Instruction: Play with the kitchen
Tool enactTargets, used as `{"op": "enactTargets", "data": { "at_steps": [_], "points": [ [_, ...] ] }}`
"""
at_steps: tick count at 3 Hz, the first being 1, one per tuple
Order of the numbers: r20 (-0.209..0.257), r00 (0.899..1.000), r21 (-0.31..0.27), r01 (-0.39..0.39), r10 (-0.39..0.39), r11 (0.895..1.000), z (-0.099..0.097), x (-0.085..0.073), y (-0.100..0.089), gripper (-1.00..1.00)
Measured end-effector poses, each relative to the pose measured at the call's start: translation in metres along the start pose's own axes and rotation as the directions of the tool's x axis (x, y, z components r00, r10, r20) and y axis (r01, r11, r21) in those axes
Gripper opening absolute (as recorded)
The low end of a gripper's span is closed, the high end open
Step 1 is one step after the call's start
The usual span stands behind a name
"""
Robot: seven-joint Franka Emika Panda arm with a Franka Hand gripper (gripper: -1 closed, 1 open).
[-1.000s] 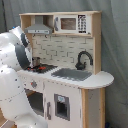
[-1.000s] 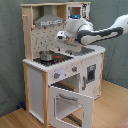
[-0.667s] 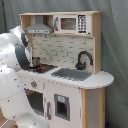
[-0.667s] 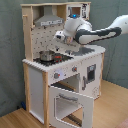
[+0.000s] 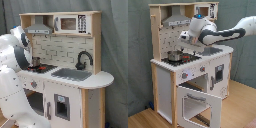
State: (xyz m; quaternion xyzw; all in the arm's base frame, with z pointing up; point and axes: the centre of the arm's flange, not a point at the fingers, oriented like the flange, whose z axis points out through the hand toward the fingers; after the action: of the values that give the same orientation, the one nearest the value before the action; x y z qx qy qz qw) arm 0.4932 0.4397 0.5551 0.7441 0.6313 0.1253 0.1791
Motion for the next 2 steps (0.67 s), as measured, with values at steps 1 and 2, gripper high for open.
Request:
{"op": "enactTargets", "data": {
  "at_steps": [1, 2],
  "points": [
    [-0.002, 1.000, 0.006, 0.001, -0.001, 1.000, 0.0089, 0.0102, 0.0042, 1.00],
    [-0.002, 1.000, 0.016, 0.004, -0.004, 1.000, 0.0188, 0.0200, 0.0087, 1.00]
  ]
}}
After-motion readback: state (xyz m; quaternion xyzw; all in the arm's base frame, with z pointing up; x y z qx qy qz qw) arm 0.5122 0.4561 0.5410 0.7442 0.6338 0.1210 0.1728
